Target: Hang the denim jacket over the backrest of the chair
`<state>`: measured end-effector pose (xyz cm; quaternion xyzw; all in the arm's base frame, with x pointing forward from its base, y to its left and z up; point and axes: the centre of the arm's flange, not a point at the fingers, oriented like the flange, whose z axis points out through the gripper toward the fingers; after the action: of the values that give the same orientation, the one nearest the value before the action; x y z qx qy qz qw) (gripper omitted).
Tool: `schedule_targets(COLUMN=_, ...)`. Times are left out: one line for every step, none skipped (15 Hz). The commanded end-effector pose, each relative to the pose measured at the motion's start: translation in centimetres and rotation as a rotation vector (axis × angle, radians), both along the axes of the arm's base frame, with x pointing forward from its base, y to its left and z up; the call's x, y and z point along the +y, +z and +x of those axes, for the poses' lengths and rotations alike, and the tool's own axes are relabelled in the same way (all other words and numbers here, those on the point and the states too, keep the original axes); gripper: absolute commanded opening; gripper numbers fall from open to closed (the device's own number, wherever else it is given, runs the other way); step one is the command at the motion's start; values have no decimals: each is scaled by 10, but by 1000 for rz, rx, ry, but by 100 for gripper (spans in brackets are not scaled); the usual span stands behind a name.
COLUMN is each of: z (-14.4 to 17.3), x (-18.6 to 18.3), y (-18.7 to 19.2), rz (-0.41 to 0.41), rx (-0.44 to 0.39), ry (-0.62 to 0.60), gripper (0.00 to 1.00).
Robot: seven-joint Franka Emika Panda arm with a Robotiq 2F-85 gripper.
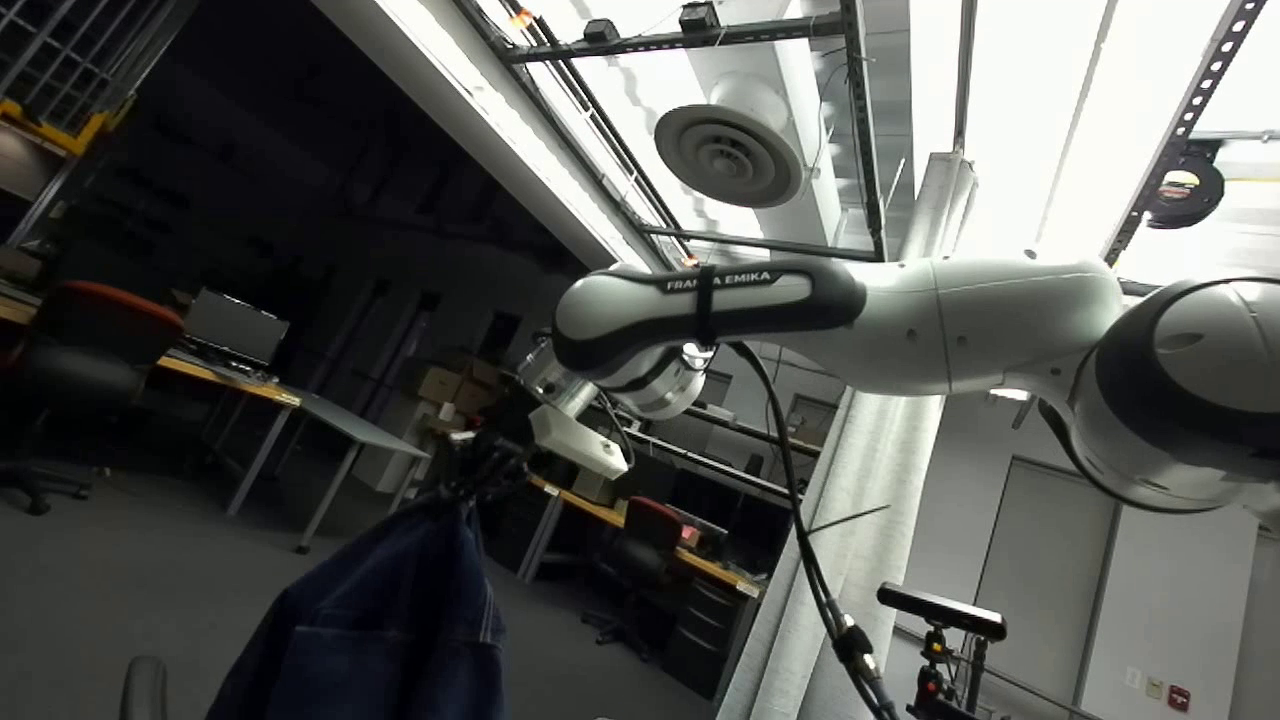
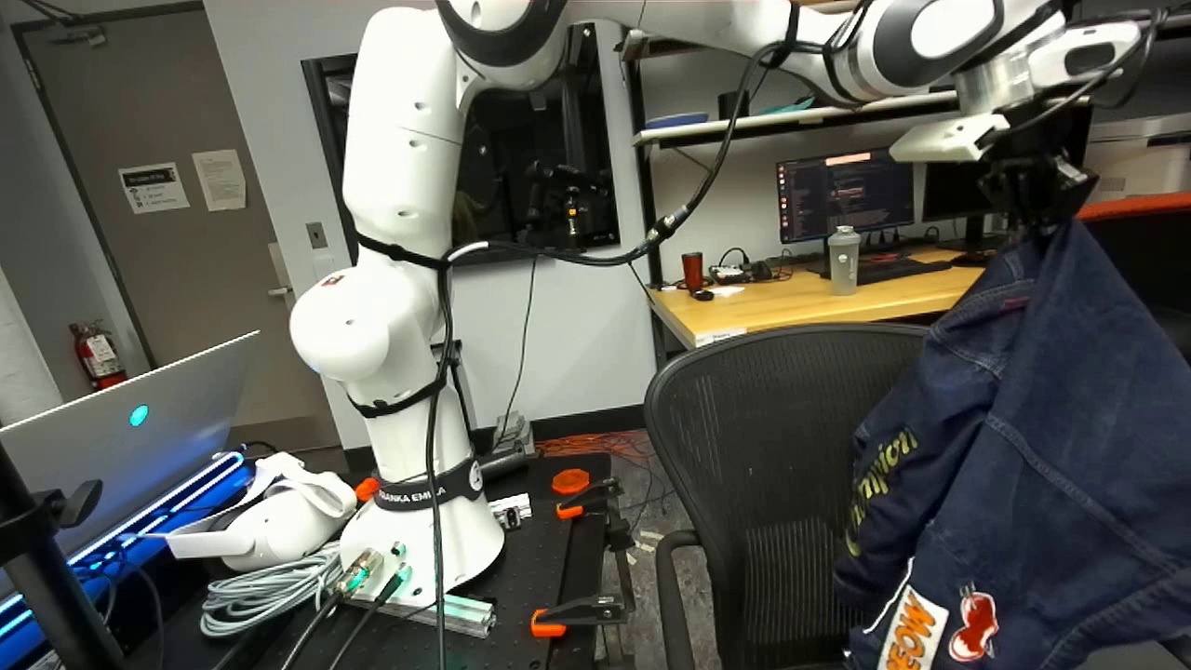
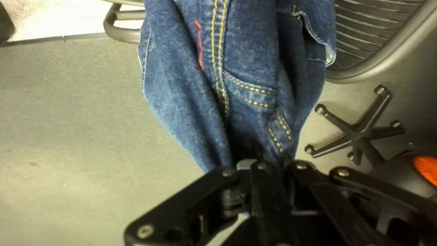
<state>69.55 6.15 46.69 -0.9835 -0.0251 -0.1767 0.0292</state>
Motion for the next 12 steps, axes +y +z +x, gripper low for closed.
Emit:
schedule_targets(z=19, x=22, y=77, rz=61, rx=-57, ry=90, gripper=2)
schedule_targets(z=20, x=29, y=90, rz=72, rx=-62, ry=113, gripper=2)
schedule_targets(z=20, x=36, y=101, rz=80, rx=-68, ry=137, gripper=2)
schedule_targets(z=20, x=43, y=114, rz=83, rx=-73, ry=167, gripper=2)
schedule_targets(z=20, x=50, y=126, rz=84, rx=-79, ry=189, gripper=2)
schedule_targets(z=18, x=56, y=138, rz=84, rx=-84, ry=217, gripper=2)
schedule_targets(z=16, x=63, y=150, rz=80, rx=-92, ry=242, gripper=2)
schedule_targets(z=14, x=69, y=162, rz=79, rx=-101, ry=266, gripper=2)
schedule_targets(z=12, x=76, y=172, rz=78, rx=-110, ry=294, gripper=2)
schedule_targets(z=8, x=83, y=181, rz=83, rx=-116, ry=333, gripper=2)
schedule_targets(z=6, x=90, y=188, rz=94, rx=-128, ry=368, gripper=2)
schedule_targets(z=2, x=99, y=193, rz=116, rx=-135, ry=414, gripper=2)
